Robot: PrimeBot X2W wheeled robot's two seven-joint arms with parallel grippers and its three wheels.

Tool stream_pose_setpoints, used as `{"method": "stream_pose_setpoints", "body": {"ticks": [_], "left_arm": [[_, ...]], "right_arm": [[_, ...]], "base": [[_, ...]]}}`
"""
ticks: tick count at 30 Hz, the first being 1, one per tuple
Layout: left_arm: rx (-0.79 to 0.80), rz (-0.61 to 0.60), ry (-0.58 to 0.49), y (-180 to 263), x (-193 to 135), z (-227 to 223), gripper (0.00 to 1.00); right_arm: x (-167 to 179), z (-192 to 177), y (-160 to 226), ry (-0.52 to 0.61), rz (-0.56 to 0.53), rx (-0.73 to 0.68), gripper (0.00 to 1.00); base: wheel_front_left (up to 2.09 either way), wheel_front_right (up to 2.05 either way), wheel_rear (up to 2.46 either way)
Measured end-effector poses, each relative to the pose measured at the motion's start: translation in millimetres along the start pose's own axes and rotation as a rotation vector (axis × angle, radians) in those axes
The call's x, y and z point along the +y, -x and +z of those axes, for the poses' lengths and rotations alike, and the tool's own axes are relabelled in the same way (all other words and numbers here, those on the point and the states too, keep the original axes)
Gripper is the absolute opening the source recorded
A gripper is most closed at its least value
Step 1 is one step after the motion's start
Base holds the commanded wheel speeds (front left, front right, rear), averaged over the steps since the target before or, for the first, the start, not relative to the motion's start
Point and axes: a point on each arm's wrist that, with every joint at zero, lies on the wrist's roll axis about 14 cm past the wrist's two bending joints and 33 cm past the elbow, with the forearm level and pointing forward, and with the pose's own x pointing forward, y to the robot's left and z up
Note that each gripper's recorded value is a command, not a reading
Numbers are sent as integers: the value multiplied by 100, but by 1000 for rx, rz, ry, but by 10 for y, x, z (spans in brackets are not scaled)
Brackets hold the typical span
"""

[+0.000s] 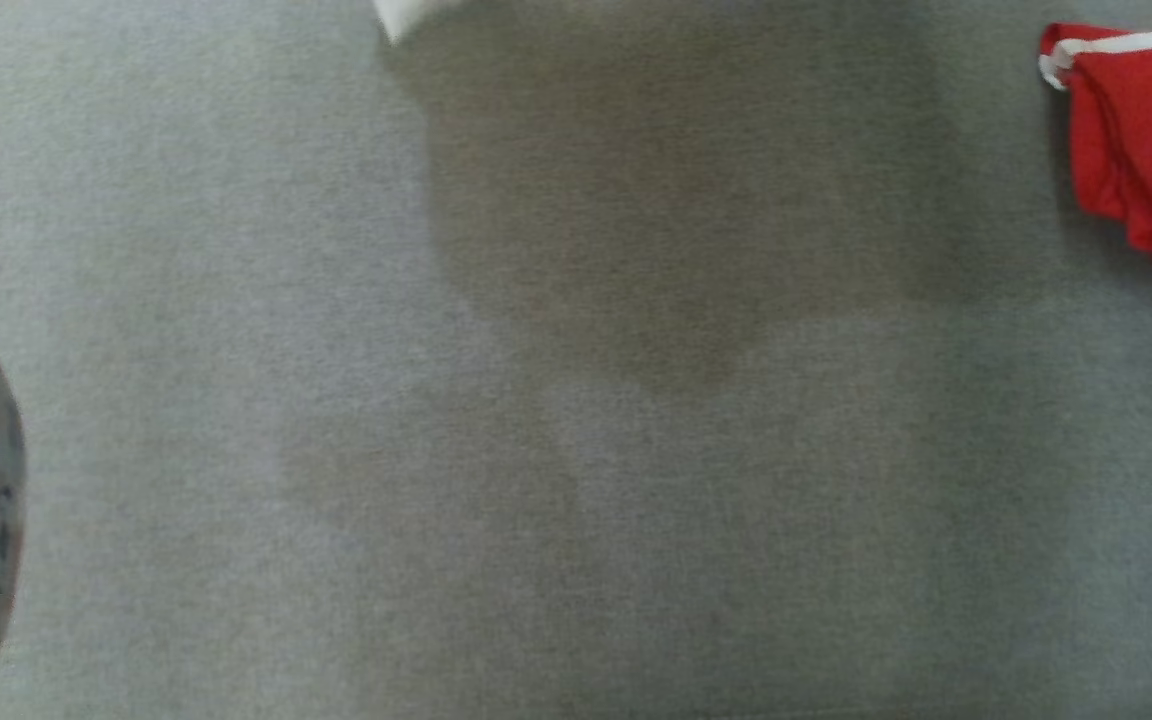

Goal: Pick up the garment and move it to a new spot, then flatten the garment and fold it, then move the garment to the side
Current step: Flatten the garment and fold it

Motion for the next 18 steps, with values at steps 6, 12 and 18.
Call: {"method": "stream_pose_setpoints", "body": {"ticks": [6,12,18], "left_arm": [[190,-5,5,458,8,-694,0],[418,11,30,1391,-1,-1408,0],[538,-7,31,2053,-103,-1618,0]], "right_arm": [[203,-770,234,8,49,203,0],[330,-1690,1001,18,97,532,0],[463,-1940,1488,42,160,690,0]], "base": [[0,0,0],[0,0,0],[0,0,0]]}}
